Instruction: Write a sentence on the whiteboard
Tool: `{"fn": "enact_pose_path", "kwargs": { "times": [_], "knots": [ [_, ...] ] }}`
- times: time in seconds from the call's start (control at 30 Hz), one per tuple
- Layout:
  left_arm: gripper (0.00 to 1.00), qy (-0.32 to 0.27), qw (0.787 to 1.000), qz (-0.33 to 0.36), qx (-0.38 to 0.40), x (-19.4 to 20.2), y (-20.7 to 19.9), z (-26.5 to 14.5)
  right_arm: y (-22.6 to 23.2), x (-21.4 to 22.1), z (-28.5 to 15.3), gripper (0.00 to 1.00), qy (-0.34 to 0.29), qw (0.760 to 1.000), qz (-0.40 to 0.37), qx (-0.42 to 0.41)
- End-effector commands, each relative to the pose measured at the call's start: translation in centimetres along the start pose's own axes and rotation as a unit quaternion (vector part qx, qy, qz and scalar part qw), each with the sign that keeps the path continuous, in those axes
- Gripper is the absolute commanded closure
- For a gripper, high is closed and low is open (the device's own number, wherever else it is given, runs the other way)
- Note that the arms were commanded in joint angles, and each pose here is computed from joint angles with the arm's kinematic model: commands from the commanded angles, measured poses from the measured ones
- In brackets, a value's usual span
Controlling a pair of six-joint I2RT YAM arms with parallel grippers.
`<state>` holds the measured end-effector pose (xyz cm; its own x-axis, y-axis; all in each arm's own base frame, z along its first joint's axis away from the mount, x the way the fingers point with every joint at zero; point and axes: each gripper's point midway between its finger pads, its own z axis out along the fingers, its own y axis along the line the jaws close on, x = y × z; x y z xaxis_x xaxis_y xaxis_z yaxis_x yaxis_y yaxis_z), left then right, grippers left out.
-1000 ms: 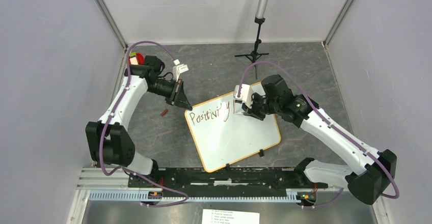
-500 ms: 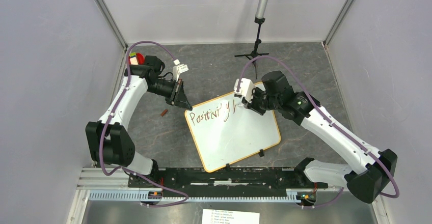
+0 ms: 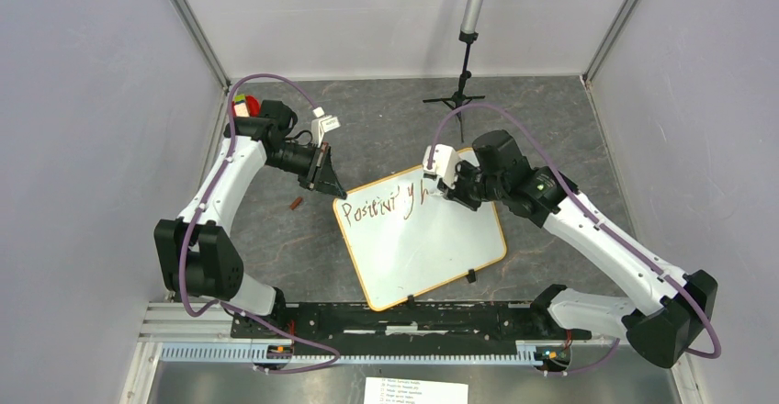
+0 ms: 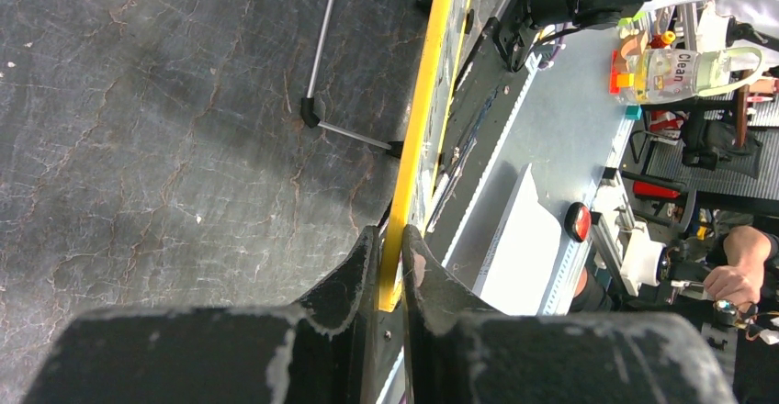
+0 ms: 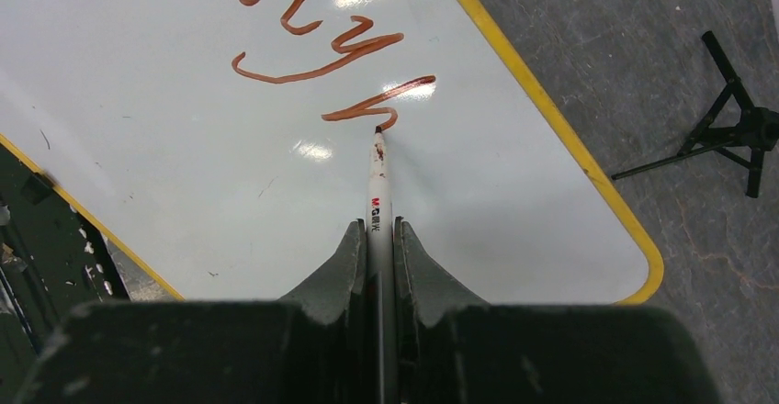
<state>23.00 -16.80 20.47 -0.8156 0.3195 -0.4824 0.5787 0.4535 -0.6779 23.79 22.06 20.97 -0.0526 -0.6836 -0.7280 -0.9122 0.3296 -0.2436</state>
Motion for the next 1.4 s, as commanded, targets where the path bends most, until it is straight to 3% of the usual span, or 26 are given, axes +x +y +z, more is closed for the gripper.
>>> {"fn": "enact_pose_path", "kwargs": {
  "times": [0.0, 0.43, 0.7, 1.37],
  "knots": [
    [0.98, -0.003, 1.0, -0.004, -0.004, -0.1, -0.4, -0.2, 1.1, 0.5, 0.0, 1.0, 0.005, 1.0, -0.006, -0.021],
    [0.98, -0.002, 1.0, -0.003, -0.006, -0.1, -0.4, -0.2, 2.1, -2.1, 0.2, 1.0, -0.021, 0.999, -0.026, -0.042],
    [0.98, -0.003, 1.0, -0.003, -0.003, -0.1, -0.5, -0.1, -0.5, -2.8, -2.2, 1.0, -0.041, 0.999, -0.021, 0.013],
    [0.98, -0.001, 1.0, -0.005, -0.005, -0.1, -0.4, -0.1, -2.0, -1.3, -1.0, 1.0, -0.009, 0.999, -0.017, 0.038]
  ]
}}
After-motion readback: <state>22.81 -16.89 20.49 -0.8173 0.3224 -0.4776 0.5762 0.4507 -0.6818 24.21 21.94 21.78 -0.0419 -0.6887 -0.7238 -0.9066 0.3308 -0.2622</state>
